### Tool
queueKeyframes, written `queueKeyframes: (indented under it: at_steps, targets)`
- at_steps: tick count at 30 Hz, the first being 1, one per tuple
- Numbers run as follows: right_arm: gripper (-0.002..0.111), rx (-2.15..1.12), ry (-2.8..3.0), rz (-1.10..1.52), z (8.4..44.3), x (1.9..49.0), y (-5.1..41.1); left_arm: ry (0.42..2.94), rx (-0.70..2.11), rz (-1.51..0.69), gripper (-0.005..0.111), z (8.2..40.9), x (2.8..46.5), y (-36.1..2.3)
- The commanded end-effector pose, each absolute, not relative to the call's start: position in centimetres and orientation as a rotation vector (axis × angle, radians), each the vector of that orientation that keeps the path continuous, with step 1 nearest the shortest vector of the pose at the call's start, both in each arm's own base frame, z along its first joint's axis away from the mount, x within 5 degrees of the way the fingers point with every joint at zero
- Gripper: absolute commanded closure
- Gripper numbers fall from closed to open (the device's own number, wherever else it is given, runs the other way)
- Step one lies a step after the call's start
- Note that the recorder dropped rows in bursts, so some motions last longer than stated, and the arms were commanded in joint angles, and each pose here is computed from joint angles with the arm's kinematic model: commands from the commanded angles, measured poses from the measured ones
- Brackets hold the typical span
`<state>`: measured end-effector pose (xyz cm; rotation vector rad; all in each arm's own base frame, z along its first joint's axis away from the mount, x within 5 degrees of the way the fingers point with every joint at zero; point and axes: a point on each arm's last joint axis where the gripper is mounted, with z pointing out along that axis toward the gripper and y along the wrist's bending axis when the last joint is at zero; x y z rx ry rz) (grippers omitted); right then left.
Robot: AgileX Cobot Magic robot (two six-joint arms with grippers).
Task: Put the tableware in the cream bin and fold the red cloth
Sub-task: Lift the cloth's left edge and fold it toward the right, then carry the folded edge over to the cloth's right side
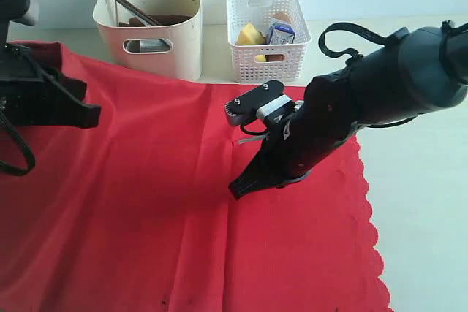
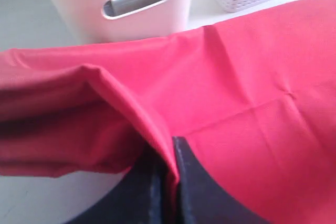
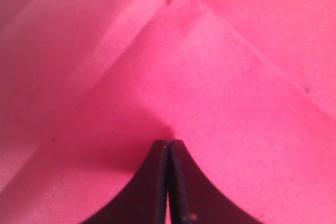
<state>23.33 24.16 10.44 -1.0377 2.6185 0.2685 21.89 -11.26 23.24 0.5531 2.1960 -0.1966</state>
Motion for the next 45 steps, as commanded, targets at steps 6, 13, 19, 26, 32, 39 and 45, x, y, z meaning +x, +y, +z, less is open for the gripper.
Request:
queueKeyframes:
  at_steps: [6, 13, 19, 26, 32, 39, 45]
  targets:
    - [0.108, -1.12, 2.595, 0.255, 11.2, 23.0, 23.9, 2.131, 0.682, -0.282, 0.107, 24.3, 20.5, -14.3]
    - [0.108, -1.133, 2.39, 0.222, 19.1, 22.4, 22.5, 2.161, 0.718, -0.281, 0.107, 24.8, 20.3, -15.5]
    - [0.108, -0.942, 2.229, 0.058, 26.2, 21.5, 19.0, 2.149, 0.839, -0.323, 0.107, 24.8, 19.9, -18.9]
    - [0.108, -0.621, 2.162, -0.127, 30.5, 20.9, 15.2, 2.159, 1.002, -0.354, 0.107, 22.8, 20.0, -24.3]
    - [0.108, -0.605, 2.151, -0.138, 30.9, 20.7, 14.8, 2.191, 1.088, -0.338, 0.107, 20.6, 21.1, -28.8]
    - [0.108, -0.613, 2.14, -0.15, 31.0, 20.8, 14.8, 2.247, 1.121, -0.296, 0.107, 18.2, 22.7, -32.0]
    - [0.108, -0.614, 2.138, -0.147, 31.0, 20.8, 14.8, 2.267, 1.133, -0.282, 0.09, 16.8, 23.2, -32.9]
